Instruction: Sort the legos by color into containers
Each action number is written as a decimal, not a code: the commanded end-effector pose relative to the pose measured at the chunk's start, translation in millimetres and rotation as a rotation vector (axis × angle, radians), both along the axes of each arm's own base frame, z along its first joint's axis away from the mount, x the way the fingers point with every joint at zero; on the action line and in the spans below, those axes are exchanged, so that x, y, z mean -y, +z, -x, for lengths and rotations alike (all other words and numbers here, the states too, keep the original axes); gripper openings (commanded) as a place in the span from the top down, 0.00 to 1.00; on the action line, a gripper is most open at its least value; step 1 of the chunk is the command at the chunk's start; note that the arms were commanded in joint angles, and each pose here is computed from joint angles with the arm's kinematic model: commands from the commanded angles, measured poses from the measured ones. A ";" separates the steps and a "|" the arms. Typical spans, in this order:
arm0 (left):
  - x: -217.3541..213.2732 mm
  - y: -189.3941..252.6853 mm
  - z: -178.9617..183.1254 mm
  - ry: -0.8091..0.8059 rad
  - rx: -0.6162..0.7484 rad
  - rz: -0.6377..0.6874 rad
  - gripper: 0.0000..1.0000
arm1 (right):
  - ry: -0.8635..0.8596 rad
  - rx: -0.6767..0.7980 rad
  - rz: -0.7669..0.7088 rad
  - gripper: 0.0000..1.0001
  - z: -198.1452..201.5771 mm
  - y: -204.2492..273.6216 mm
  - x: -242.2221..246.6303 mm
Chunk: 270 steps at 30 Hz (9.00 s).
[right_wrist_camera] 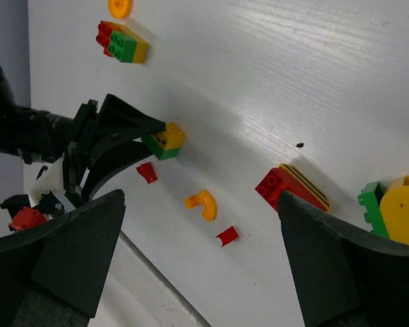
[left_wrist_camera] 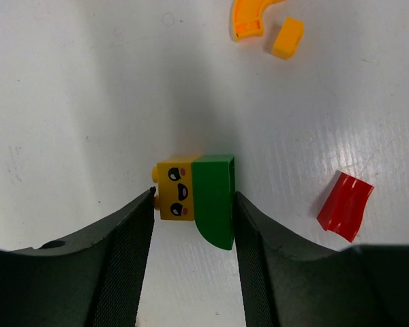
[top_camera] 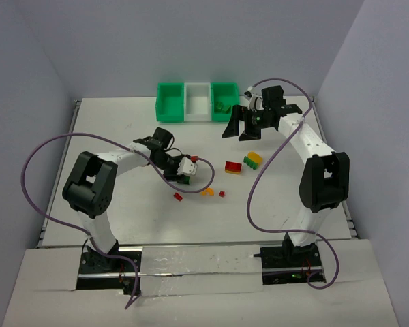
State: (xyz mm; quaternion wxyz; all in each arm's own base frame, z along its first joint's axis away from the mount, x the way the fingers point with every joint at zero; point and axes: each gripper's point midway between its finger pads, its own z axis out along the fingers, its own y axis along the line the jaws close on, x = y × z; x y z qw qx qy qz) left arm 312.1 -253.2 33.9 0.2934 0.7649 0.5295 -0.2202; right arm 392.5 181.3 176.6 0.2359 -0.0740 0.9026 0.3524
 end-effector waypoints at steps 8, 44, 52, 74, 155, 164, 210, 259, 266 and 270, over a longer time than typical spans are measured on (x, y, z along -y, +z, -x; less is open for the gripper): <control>5.3 2.6 -5.4 0.016 -0.036 -0.021 0.43 | 0.033 -0.043 -0.072 0.00 18.6 4.2 -8.2; 49.6 184.0 47.5 0.078 0.320 0.352 0.92 | 0.469 -0.123 -0.320 0.12 135.7 27.2 -101.0; 56.3 186.5 54.6 0.039 0.342 0.358 0.92 | 0.462 -0.166 -0.327 0.22 129.4 23.0 -108.2; 58.9 192.2 46.1 0.170 0.305 0.390 0.01 | 0.527 -0.182 -0.413 1.00 137.4 40.0 -115.2; 31.7 211.6 18.2 0.835 -1.031 0.806 1.00 | 0.003 0.394 -0.567 1.00 -9.8 196.9 -4.1; 61.5 222.7 -131.3 1.020 -0.305 0.742 1.00 | -0.294 0.436 -0.131 1.00 -32.4 129.4 62.7; 13.8 349.3 -281.6 1.097 0.172 1.140 0.01 | -0.223 0.511 0.155 1.00 -68.4 92.4 17.0; -167.8 113.5 -73.8 0.396 -0.028 0.186 0.17 | 0.092 0.790 0.238 0.01 -160.7 37.6 -141.2; -159.8 76.3 -96.9 0.291 -0.040 0.195 0.19 | 0.232 0.695 0.165 0.00 -81.4 52.6 -110.6; -153.2 63.3 -105.7 0.243 -0.021 0.173 0.22 | 0.255 0.624 0.159 0.00 -59.8 49.9 -94.0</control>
